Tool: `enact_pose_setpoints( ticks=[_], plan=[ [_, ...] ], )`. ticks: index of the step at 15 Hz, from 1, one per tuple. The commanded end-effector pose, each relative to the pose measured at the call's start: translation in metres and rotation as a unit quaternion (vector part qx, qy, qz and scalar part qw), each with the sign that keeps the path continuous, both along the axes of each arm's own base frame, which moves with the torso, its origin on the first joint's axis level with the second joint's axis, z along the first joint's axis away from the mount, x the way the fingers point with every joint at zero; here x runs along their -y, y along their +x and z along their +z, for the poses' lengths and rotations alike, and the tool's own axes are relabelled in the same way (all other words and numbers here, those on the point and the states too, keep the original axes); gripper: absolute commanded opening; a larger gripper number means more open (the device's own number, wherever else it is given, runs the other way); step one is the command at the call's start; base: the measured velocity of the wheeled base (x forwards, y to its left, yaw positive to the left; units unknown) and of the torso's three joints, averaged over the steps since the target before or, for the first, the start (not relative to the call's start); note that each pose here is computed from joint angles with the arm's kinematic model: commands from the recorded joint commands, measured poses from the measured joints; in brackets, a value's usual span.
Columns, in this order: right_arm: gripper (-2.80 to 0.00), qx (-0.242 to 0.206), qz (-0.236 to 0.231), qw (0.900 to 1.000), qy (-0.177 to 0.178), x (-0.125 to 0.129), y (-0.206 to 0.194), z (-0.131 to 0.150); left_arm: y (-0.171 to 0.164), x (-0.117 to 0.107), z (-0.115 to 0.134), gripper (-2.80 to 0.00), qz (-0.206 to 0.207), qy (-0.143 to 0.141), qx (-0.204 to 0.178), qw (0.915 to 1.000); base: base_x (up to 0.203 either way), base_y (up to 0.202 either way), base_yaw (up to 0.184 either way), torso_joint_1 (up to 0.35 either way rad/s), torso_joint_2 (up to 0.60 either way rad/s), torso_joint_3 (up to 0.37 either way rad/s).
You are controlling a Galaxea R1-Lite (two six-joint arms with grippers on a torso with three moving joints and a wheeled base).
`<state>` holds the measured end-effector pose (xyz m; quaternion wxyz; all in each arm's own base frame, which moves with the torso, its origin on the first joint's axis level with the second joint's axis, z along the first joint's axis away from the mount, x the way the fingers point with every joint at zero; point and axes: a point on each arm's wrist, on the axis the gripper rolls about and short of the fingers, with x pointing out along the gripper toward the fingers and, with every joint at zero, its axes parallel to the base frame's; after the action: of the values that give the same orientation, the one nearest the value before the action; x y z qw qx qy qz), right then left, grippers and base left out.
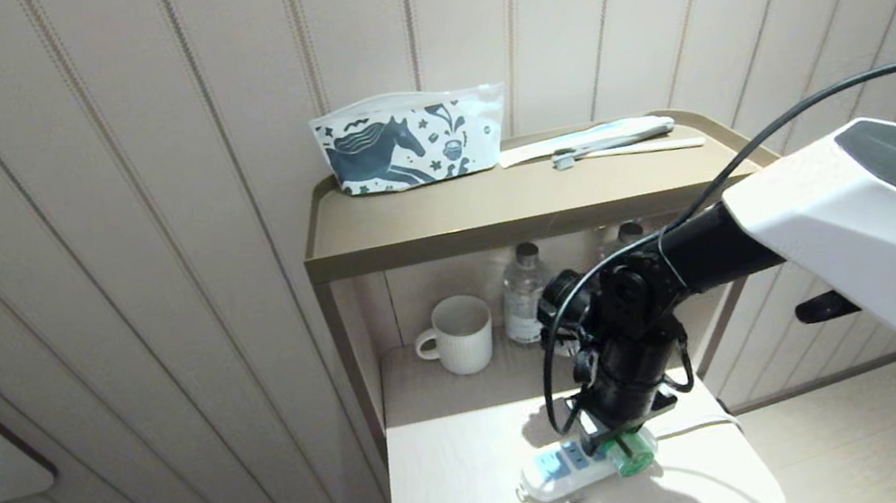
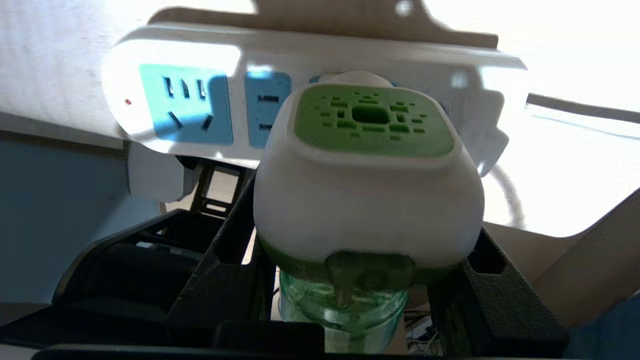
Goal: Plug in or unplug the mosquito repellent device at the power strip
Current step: Hold the socket with your left hand and unplug it with your right hand
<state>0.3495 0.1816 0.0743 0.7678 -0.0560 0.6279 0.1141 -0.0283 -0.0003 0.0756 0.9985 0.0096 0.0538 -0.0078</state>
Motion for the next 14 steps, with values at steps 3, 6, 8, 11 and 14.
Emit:
enact_pose_setpoints(
  ticks=[3, 6, 8, 11, 14],
  plan=[
    [-2.80, -0.002, 0.027, 1.000, -0.001, -0.020, -0.010, -0.001, 0.000, 0.000, 0.000, -2.80, 0.000, 0.000, -0.001, 1.0000, 0.000, 0.000, 0.000, 0.000, 0.00, 0.000],
    [-2.80, 0.001, 0.040, 0.999, 0.001, -0.034, -0.014, -0.003, 0.000, 0.000, 0.000, -2.80, 0.000, 0.000, -0.001, 1.0000, 0.000, 0.000, 0.000, 0.000, 0.00, 0.000],
    [-2.80, 0.002, 0.042, 0.999, 0.001, -0.039, -0.012, -0.006, 0.000, 0.000, 0.000, -2.80, 0.000, 0.000, -0.001, 1.0000, 0.000, 0.000, 0.000, 0.000, 0.00, 0.000],
    [-2.80, -0.004, 0.042, 0.999, -0.001, -0.041, -0.010, -0.012, 0.000, 0.000, 0.000, -2.80, 0.000, 0.000, -0.001, 1.0000, 0.000, 0.000, 0.000, 0.000, 0.00, 0.000],
    [-2.80, -0.001, 0.029, 1.000, 0.003, -0.041, -0.005, -0.013, 0.000, 0.000, 0.000, -2.80, 0.000, 0.000, -0.001, 1.0000, 0.000, 0.000, 0.000, 0.000, 0.00, 0.000]
  ],
)
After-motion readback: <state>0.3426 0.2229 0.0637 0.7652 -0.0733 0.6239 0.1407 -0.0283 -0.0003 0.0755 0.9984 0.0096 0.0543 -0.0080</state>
